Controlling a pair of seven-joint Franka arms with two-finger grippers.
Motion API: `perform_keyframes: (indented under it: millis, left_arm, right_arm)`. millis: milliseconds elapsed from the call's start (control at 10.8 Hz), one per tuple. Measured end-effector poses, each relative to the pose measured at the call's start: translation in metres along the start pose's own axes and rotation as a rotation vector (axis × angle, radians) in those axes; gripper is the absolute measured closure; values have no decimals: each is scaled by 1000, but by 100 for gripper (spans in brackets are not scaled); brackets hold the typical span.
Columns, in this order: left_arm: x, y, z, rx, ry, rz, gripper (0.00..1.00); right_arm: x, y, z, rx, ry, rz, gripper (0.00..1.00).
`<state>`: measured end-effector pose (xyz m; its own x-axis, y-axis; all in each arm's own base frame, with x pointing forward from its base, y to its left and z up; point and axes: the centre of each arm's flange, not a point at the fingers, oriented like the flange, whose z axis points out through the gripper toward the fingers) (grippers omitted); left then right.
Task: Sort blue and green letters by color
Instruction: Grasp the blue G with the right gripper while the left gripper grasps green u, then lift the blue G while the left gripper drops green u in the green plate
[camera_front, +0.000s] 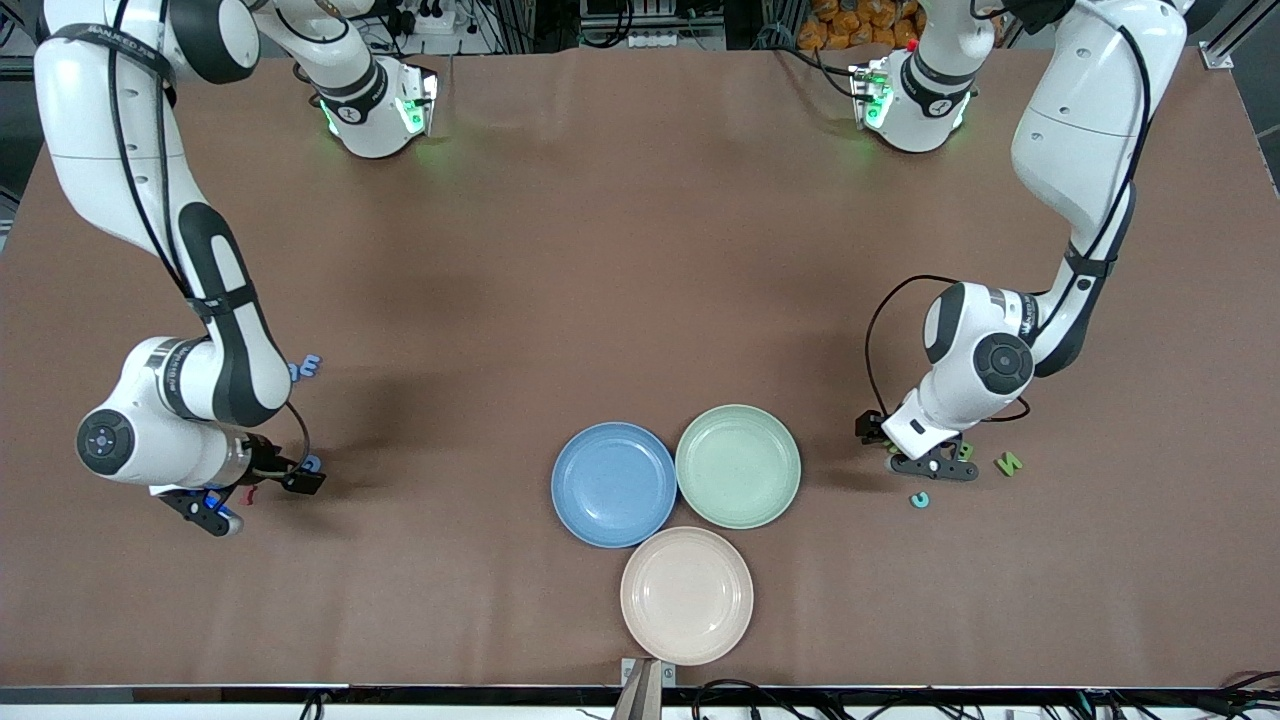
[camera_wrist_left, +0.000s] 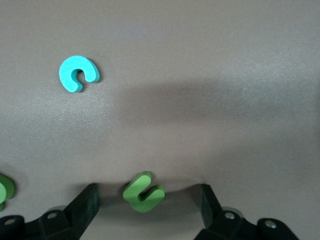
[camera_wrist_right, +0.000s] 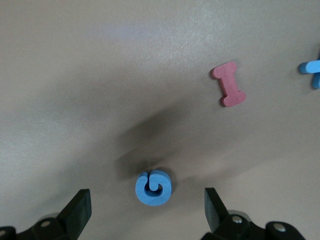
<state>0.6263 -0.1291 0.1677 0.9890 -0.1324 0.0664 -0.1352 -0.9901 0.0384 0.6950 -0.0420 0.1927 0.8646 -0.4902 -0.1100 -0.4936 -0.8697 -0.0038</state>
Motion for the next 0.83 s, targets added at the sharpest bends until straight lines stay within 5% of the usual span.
perform_keyframes:
  millis: [92, 369, 831]
  left_arm:
    - [0, 0, -1, 1, 2, 1, 14]
    - [2, 2, -6, 14, 12, 25, 57]
    - [3, -2, -7, 45, 19, 63, 61]
  right_arm:
    - [0, 0, 5, -2, -4, -1, 0]
    - [-3, -4, 10, -6, -10, -7, 0]
    - [-9, -9, 31, 8, 58, -45, 0]
